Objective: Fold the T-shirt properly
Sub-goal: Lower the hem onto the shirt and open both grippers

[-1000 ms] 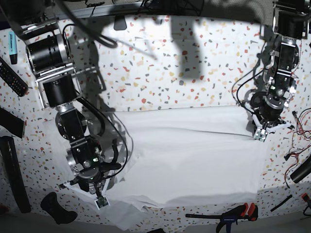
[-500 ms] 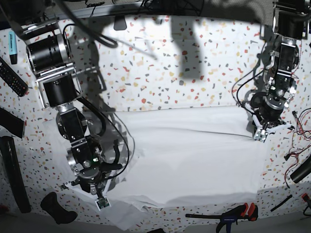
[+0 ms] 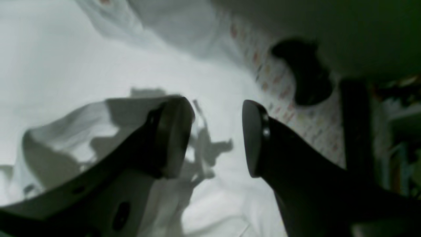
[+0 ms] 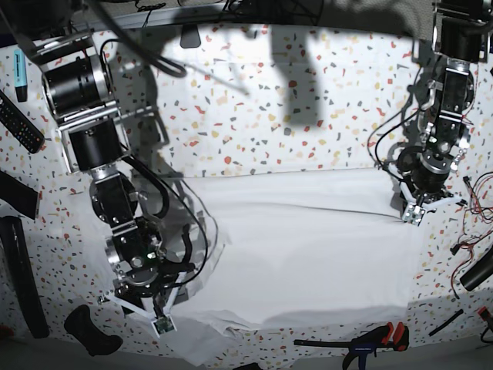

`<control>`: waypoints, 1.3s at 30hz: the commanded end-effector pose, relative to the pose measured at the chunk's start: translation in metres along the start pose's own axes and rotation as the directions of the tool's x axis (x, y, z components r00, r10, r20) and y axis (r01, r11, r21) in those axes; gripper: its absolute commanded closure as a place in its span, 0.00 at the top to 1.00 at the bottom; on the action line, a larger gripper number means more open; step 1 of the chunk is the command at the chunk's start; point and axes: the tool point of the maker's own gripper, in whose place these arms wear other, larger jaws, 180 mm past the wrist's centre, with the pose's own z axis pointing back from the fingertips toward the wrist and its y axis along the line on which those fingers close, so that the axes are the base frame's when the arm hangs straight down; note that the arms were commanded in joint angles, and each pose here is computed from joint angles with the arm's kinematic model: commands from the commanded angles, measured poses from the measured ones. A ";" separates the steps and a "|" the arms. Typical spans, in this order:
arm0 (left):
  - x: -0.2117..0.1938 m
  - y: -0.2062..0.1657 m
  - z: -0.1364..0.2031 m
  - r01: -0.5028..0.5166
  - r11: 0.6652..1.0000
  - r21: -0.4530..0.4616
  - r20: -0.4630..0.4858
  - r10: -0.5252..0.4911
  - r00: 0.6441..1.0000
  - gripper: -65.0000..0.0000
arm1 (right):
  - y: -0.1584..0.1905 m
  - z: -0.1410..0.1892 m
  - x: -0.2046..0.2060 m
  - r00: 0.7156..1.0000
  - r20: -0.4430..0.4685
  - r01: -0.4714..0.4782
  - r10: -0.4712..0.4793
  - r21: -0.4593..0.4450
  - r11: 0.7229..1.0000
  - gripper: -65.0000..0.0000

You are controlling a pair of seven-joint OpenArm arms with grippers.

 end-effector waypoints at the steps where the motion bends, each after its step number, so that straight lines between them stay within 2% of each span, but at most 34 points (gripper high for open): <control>1: 0.018 0.018 -0.001 0.007 0.999 0.046 0.057 -0.010 0.998 0.00 | -0.020 0.002 0.035 0.995 0.097 0.013 -0.008 -0.046 0.999 0.44; 5: 0.017 0.018 -0.001 0.007 0.999 0.046 0.056 -0.010 0.998 0.00 | -0.026 0.002 0.050 0.992 0.124 0.035 -0.029 -0.045 0.998 0.44; 10: 0.018 0.018 -0.001 0.007 0.999 0.046 0.057 -0.010 0.998 0.00 | -0.023 0.001 0.051 0.990 0.036 0.136 -0.136 0.019 0.991 0.44; 15: 0.017 0.018 -0.001 0.008 0.999 0.046 0.057 -0.010 0.998 0.00 | -0.015 0.001 0.043 0.992 0.010 0.124 -0.124 0.047 0.991 0.44; 23: 0.018 0.018 -0.001 0.009 0.999 0.047 0.057 -0.012 0.998 0.00 | 0.006 0.002 0.006 0.993 -0.048 0.110 -0.106 0.077 0.991 0.44; 24: 0.018 0.018 -0.001 0.009 0.999 0.047 0.057 -0.011 0.998 0.03 | 0.009 0.002 0.001 0.993 -0.057 0.109 -0.105 0.081 0.991 0.44; 26: 0.018 0.023 -0.001 0.003 0.997 0.073 0.057 -0.007 0.998 0.22 | 0.015 0.003 -0.010 0.992 -0.074 0.108 -0.102 0.088 0.990 0.44; 28: 0.018 0.035 0.000 -0.010 0.990 0.139 0.058 0.002 0.998 0.32 | 0.020 0.004 -0.019 0.991 -0.090 0.108 -0.099 0.096 0.989 0.44; 30: 0.017 0.045 0.002 -0.019 0.981 0.194 0.058 0.008 0.998 0.33 | 0.025 0.005 -0.028 0.989 -0.109 0.108 -0.097 0.103 0.989 0.44; 35: 0.012 0.049 0.003 -0.017 0.979 0.201 0.033 0.010 0.999 0.33 | 0.038 0.009 -0.050 0.985 -0.143 0.115 -0.097 0.124 0.986 0.44; 39: 0.010 0.045 0.002 -0.122 0.976 0.180 0.038 0.117 0.992 0.33 | 0.049 0.013 -0.066 0.986 -0.135 0.114 -0.095 0.139 0.984 0.44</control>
